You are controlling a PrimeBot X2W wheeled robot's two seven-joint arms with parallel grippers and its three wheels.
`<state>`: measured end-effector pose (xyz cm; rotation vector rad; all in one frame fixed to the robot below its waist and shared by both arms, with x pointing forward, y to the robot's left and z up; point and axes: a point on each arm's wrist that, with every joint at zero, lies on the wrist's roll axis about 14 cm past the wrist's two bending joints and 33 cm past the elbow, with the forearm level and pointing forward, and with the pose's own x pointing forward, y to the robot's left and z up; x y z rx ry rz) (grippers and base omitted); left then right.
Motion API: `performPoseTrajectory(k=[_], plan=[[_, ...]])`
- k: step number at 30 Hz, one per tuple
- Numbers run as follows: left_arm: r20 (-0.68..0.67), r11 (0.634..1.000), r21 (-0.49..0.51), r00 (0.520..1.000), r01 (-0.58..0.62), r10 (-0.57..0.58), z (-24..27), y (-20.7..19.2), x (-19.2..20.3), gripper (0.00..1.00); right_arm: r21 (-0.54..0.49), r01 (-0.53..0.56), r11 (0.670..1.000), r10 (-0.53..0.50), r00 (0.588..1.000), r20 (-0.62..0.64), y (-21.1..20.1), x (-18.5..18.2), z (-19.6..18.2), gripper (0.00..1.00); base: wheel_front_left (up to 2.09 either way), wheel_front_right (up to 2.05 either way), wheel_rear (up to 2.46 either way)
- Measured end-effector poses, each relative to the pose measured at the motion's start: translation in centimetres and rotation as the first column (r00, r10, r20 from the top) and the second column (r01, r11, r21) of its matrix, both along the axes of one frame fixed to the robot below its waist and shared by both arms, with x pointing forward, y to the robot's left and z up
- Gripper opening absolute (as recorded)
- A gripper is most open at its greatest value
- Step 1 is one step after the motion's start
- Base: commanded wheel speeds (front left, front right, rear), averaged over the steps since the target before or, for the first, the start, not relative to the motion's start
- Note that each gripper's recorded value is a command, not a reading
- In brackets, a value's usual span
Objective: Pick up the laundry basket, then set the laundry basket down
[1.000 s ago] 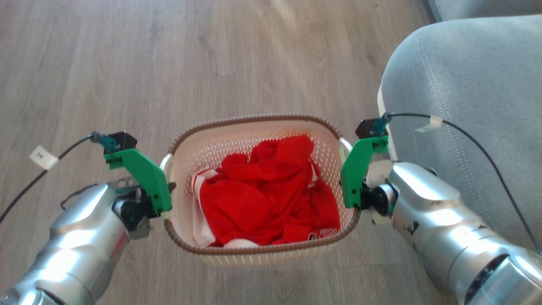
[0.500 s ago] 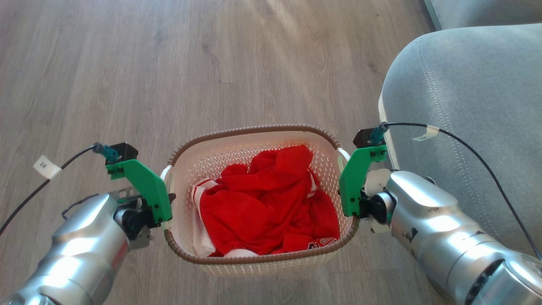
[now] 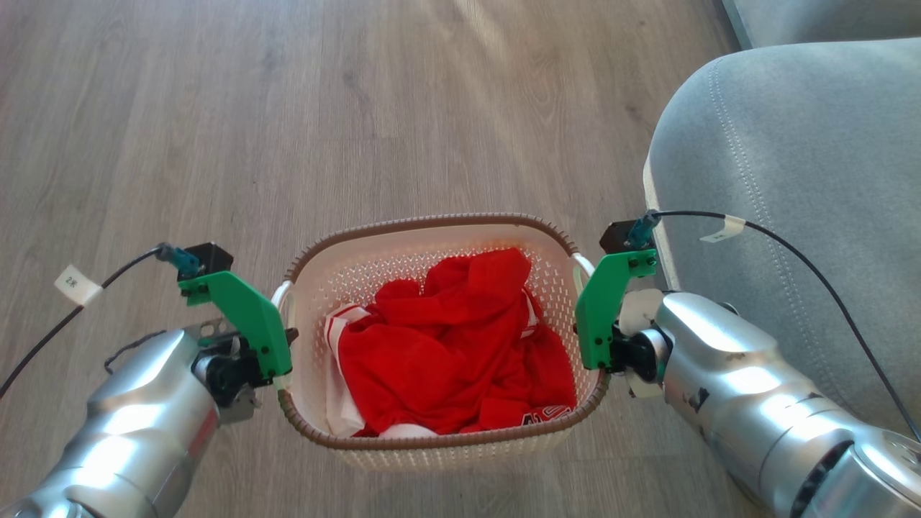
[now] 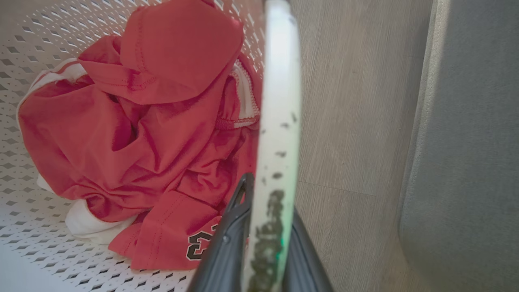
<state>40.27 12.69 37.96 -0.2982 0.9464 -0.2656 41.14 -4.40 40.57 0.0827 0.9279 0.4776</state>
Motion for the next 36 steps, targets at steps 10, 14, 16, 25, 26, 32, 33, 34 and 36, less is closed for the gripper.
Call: performPoseTrajectory(k=[10, 14, 16, 25, 26, 32, 33, 34, 36], plan=[[-0.005, 1.0, 0.0, 1.0, -0.001, 0.001, -0.2, 0.0, 0.0, 0.0, 0.006, -0.001, 1.0, 0.001, 1.0, -0.006, 0.1, -0.1, -0.2, 0.0, 0.0, 0.0, 0.0], [-0.006, 1.0, -0.002, 1.0, -0.004, 0.004, -0.2, 0.1, 0.0, 0.0, 0.012, 0.002, 1.0, -0.002, 1.0, -0.007, 0.2, -0.2, -0.3, 0.0, 0.0, 0.0, 0.0], [-0.007, 1.0, -0.004, 1.0, -0.007, 0.007, -0.2, 0.1, -0.1, 0.0, 0.012, 0.001, 1.0, -0.001, 1.0, -0.005, 0.3, -0.1, -0.3, 0.0, 0.0, 0.0, 0.0], [-0.001, 1.0, -0.003, 1.0, -0.019, 0.019, -0.9, 0.4, 0.5, 0.0, 0.022, 0.006, 1.0, -0.006, 1.0, 0.005, 0.4, 0.5, -1.1, 0.0, 0.0, 0.0, 0.0], [-0.002, 1.0, -0.002, 1.0, -0.021, 0.021, -1.2, 0.4, 0.7, 0.0, 0.024, 0.007, 1.0, -0.007, 1.0, 0.007, 0.5, 0.8, -1.2, 0.0, 0.0, 0.0, 0.0], [0.032, 1.0, 0.005, 0.999, -0.018, 0.018, -1.6, 0.4, 3.4, 0.0, 0.035, 0.02, 0.999, -0.021, 0.999, 0.031, 0.6, 3.5, -1.9, 0.0, 0.0, 0.0, 0.0], [0.039, 1.0, 0.008, 0.999, -0.014, 0.014, -1.7, 0.3, 3.9, 0.0, 0.036, 0.022, 0.999, -0.024, 0.999, 0.034, 0.6, 4.0, -2.1, 0.0, 0.0, 0.0, 0.0], [0.044, 1.0, 0.008, 0.999, -0.014, 0.014, -1.9, 0.3, 4.3, 0.0, 0.036, 0.025, 0.999, -0.027, 0.999, 0.037, 0.6, 4.5, -2.4, 0.0, 0.0, 0.0, 0.0], [0.041, 1.0, 0.007, 0.999, -0.015, 0.015, -2.6, 0.3, 4.9, 0.0, 0.035, 0.029, 0.999, -0.03, 0.999, 0.035, 0.5, 5.3, -3.0, 0.0, 0.0, 0.0, 0.0]])
